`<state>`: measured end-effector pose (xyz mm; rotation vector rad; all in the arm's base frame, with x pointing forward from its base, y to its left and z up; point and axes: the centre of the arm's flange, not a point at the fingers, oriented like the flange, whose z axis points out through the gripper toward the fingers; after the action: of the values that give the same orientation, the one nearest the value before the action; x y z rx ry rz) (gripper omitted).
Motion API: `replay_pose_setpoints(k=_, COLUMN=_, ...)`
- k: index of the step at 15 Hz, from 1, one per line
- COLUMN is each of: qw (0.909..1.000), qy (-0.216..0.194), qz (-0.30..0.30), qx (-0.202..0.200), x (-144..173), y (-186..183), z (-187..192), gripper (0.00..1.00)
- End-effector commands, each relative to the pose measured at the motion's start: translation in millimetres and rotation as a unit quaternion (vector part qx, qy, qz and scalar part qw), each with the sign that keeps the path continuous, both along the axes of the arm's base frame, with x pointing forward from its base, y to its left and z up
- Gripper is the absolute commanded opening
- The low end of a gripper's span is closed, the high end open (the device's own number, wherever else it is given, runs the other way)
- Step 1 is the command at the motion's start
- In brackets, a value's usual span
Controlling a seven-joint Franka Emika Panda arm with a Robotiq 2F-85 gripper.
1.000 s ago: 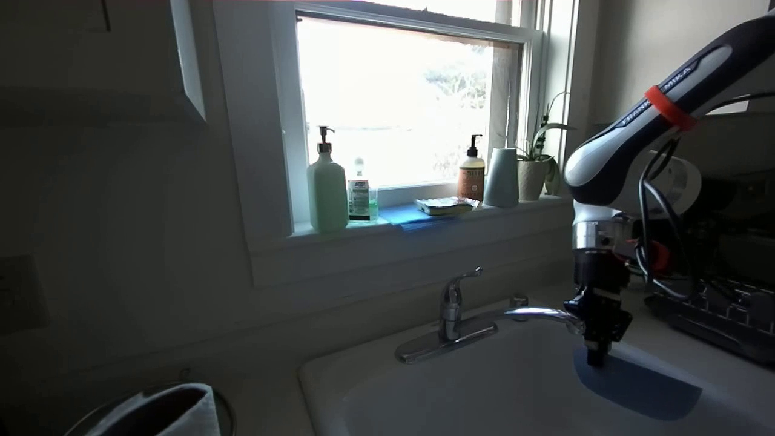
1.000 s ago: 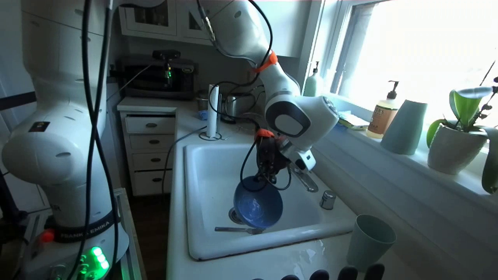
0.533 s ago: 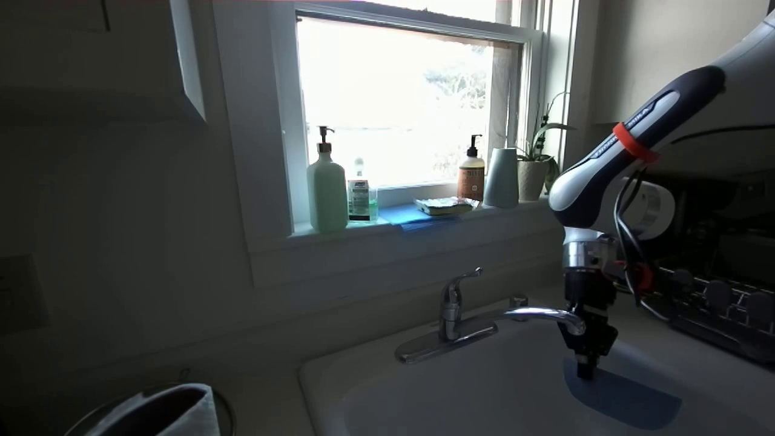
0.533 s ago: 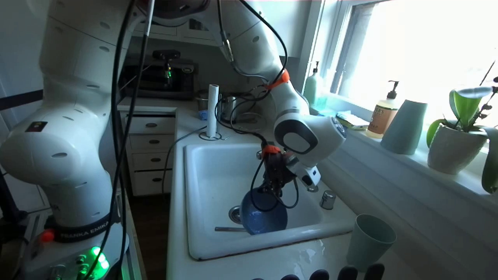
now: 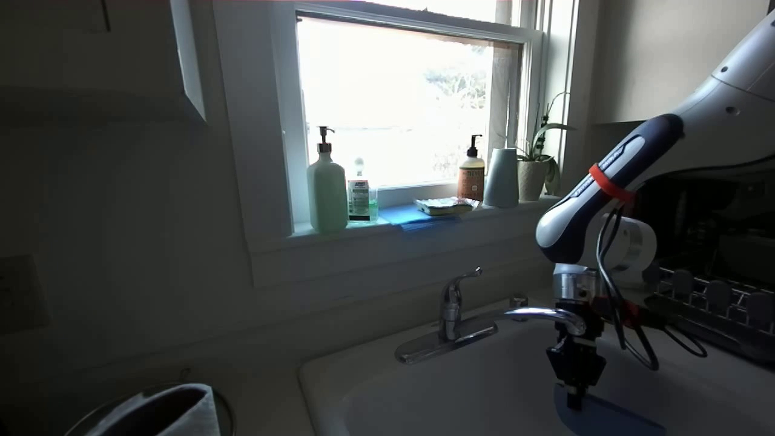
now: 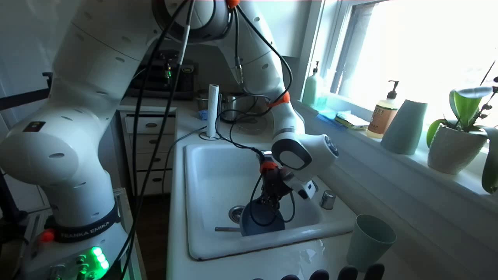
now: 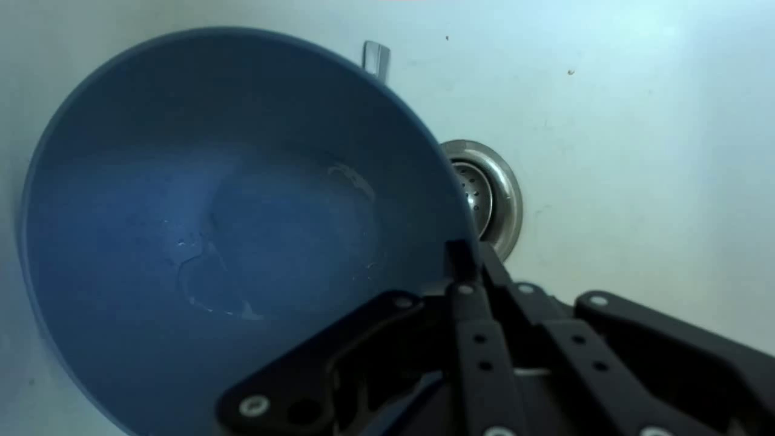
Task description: Remove the cup from the bowl, then put the bowl in the sink
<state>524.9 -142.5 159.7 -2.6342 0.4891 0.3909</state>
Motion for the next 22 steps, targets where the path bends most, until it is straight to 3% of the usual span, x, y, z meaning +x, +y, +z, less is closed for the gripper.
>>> replay_pose_setpoints(k=1, qw=0.9994, qy=-0.019, qz=-0.023, qx=0.016, x=9, y=-3, z=-23, gripper=0.01)
replay_pose_setpoints(k=3, qw=0.9991, qy=-0.023, qz=-0.032, qx=0.015, x=11, y=-3, z=-31, gripper=0.01)
replay_pose_setpoints(k=6, qw=0.9990, qy=-0.025, qz=-0.036, qx=0.012, x=11, y=-5, z=-41, gripper=0.37)
replay_pose_setpoints(k=9, qw=0.9989, qy=-0.025, qz=-0.037, qx=0.011, x=13, y=-6, z=-44, gripper=0.57)
replay_pose_setpoints(k=15, qw=0.9985, qy=-0.023, qz=-0.050, qx=0.006, x=16, y=-12, z=-14, gripper=0.98)
replay_pose_setpoints(k=22, qw=0.9944, qy=-0.032, qz=-0.096, qx=-0.031, x=11, y=-21, z=64, gripper=1.00)
